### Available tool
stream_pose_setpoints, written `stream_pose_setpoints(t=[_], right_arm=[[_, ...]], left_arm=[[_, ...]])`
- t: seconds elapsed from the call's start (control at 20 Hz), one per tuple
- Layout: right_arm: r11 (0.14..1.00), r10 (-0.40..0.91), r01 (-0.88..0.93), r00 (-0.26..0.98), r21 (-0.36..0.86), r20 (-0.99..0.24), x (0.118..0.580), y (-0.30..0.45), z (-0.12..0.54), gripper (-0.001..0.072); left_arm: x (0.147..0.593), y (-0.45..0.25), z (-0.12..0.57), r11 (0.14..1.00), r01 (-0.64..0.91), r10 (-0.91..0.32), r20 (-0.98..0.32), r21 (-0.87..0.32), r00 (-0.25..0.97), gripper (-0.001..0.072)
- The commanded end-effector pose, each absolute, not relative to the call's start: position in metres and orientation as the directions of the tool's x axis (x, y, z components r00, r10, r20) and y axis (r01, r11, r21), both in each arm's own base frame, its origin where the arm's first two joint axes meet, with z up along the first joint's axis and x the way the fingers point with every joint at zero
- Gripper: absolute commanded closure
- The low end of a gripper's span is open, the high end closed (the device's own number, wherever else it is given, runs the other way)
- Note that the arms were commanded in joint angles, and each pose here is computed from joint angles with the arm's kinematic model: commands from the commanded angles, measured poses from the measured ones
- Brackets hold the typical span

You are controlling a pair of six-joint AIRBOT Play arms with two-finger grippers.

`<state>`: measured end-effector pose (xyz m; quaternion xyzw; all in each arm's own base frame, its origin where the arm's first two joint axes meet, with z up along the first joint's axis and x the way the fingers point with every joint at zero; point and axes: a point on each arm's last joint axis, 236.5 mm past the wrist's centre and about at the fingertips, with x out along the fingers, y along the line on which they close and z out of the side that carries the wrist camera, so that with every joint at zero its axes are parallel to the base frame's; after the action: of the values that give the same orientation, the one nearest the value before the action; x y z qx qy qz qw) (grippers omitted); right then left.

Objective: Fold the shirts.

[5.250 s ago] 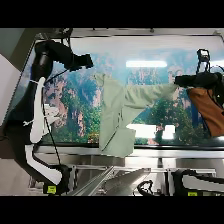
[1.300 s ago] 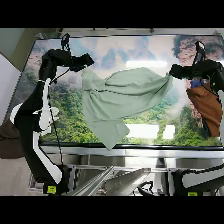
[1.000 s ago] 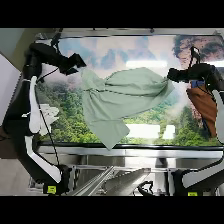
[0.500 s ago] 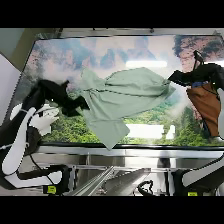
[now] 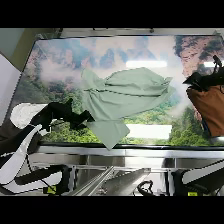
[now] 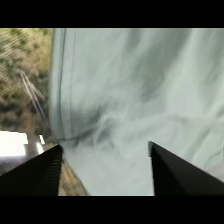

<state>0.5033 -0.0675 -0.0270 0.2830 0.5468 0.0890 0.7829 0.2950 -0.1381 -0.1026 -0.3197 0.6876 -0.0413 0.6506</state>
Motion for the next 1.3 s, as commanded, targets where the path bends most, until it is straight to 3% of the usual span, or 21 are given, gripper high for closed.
stream_pose_setpoints(t=[0.0,0.05,0.1,0.15,0.25,0.35,0.45,0.7,0.95,1.0,1.25], right_arm=[[0.818,0.471,0.167,0.356,0.551,-0.807,0.495,-0.067,-0.027,0.0216],[0.818,0.473,0.164,0.353,0.551,-0.807,0.494,-0.066,-0.027,0.0216],[0.82,0.478,0.155,0.344,0.551,-0.808,0.492,-0.065,-0.027,0.0216],[0.823,0.483,0.14,0.336,0.55,-0.809,0.49,-0.064,-0.027,0.0217],[0.827,0.485,0.132,0.324,0.547,-0.812,0.487,-0.064,-0.029,0.0217],[0.84,0.488,0.084,0.315,0.536,-0.814,0.485,-0.062,-0.03,0.0216],[0.849,0.508,-0.002,0.277,0.529,-0.815,0.48,-0.051,-0.036,0.0216],[0.759,0.621,-0.238,-0.013,0.606,-0.783,0.436,0.005,-0.078,0.0215],[0.721,0.635,-0.15,-0.246,0.676,-0.732,0.386,0.02,-0.101,0.0219],[0.715,0.645,-0.125,-0.261,0.688,-0.718,0.378,0.024,-0.103,0.0252],[0.708,0.664,-0.094,-0.246,0.699,-0.706,0.364,0.049,-0.121,0.0251]], left_arm=[[0.331,-0.136,-0.11,0.788,-0.38,-0.477,-0.87,-0.485,0.123,0.0358],[0.337,-0.136,-0.111,0.792,-0.369,-0.478,-0.87,-0.487,0.122,0.0474],[0.344,-0.137,-0.109,0.796,-0.355,-0.48,-0.868,-0.491,0.124,0.0664],[0.351,-0.138,-0.104,0.806,-0.328,-0.48,-0.868,-0.493,0.127,0.0691],[0.367,-0.124,-0.086,0.845,-0.267,-0.436,-0.886,-0.463,0.157,0.0692],[0.389,-0.082,-0.064,0.867,-0.301,-0.341,-0.913,-0.397,0.223,0.0692],[0.403,-0.055,-0.041,0.852,-0.33,-0.326,-0.905,-0.407,0.274,0.0691],[0.411,-0.015,-0.032,0.832,-0.376,-0.298,-0.901,-0.407,0.316,0.0691],[0.413,0.001,-0.032,0.819,-0.403,-0.284,-0.899,-0.408,0.333,0.0692],[0.414,0.001,-0.031,0.824,-0.393,-0.284,-0.897,-0.409,0.338,0.0691],[0.415,0.0,-0.031,0.826,-0.385,-0.285,-0.895,-0.411,0.344,0.0692]])
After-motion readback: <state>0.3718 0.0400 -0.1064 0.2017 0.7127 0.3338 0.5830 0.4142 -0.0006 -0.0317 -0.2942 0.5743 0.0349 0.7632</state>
